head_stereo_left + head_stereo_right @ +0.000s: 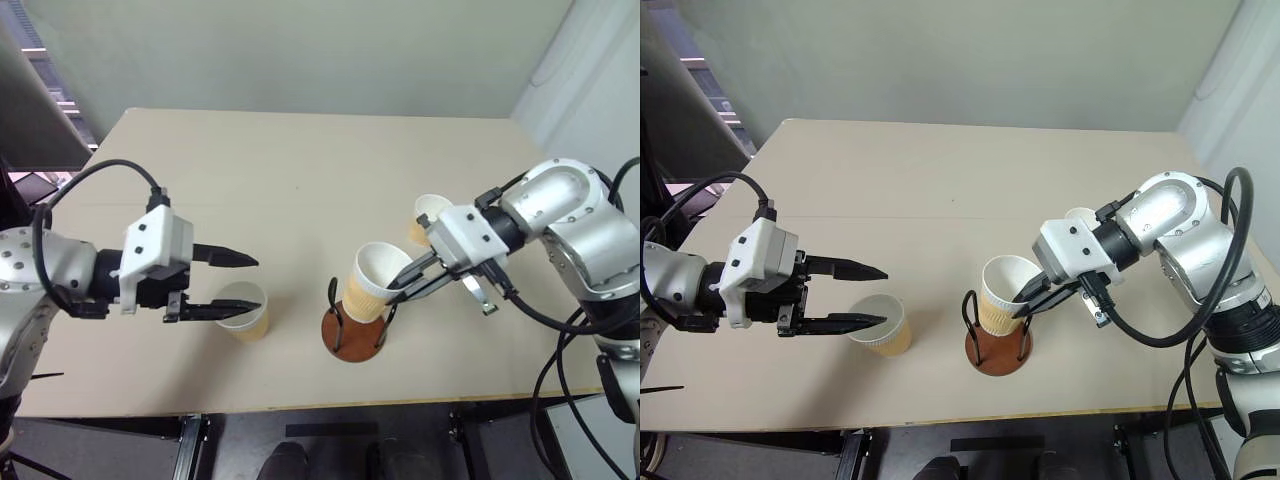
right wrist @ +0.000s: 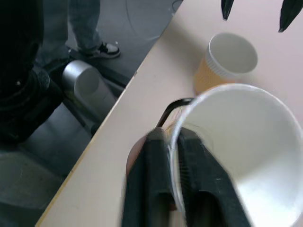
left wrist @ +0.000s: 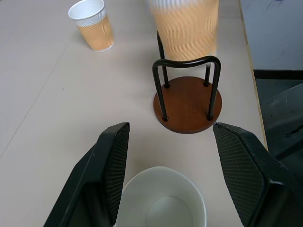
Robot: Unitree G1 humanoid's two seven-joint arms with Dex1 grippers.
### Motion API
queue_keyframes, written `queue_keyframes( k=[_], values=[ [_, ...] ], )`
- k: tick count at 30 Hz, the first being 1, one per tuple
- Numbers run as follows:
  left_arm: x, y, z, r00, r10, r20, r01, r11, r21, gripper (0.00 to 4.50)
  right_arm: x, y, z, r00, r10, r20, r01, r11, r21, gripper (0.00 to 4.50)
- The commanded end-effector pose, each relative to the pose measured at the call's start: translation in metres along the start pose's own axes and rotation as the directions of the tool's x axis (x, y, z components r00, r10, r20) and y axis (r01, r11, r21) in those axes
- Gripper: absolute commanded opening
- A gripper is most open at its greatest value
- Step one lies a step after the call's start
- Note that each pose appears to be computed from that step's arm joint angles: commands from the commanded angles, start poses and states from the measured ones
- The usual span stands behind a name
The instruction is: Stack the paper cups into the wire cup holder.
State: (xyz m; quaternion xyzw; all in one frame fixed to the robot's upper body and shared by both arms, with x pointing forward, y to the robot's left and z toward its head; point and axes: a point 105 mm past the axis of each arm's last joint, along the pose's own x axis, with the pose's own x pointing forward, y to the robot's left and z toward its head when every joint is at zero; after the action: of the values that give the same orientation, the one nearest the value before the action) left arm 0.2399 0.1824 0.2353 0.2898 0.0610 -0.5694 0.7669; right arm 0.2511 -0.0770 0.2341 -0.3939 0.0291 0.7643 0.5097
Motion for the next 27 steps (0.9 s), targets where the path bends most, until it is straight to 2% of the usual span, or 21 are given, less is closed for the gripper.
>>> queue_keyframes(
  k=[1, 4, 7, 11, 16, 21, 27],
  values=[
    [-0.005, 0.0, 0.01, 1.0, 0.019, 0.003, -0.019, 0.999, 0.042, 3.01, -0.001, -0.005, 0.003, 1.0, -0.016, -0.022, 0.015, 0.999, -0.038, 1.6],
    [-0.005, 0.0, 0.01, 1.0, 0.019, 0.002, -0.019, 0.999, 0.042, 3.01, -0.006, -0.012, 0.002, 0.998, -0.053, -0.036, 0.051, 0.998, -0.04, 2.66],
    [-0.004, 0.001, 0.01, 1.0, 0.019, 0.002, -0.019, 0.999, 0.046, 3.01, -0.029, -0.033, -0.013, 0.978, -0.173, -0.112, 0.171, 0.985, -0.031, 3.66],
    [-0.004, 0.002, 0.01, 1.0, 0.018, 0.002, -0.018, 0.999, 0.048, 3.01, -0.064, -0.062, -0.049, 0.913, -0.324, -0.249, 0.334, 0.943, -0.002, 3.66],
    [-0.003, 0.001, 0.011, 1.0, 0.018, 0.001, -0.018, 0.999, 0.049, 3.01, -0.094, -0.075, -0.096, 0.834, -0.389, -0.392, 0.435, 0.9, 0.031, 3.66],
    [-0.003, -0.001, 0.01, 1.0, 0.023, -0.003, -0.023, 0.999, 0.044, 3.01, -0.098, -0.081, -0.124, 0.792, -0.39, -0.47, 0.468, 0.882, 0.056, 3.66],
    [-0.004, -0.005, 0.01, 0.999, 0.037, -0.013, -0.036, 0.999, 0.036, 3.01, -0.086, -0.081, -0.155, 0.758, -0.362, -0.543, 0.483, 0.87, 0.095, 3.66]
  ],
)
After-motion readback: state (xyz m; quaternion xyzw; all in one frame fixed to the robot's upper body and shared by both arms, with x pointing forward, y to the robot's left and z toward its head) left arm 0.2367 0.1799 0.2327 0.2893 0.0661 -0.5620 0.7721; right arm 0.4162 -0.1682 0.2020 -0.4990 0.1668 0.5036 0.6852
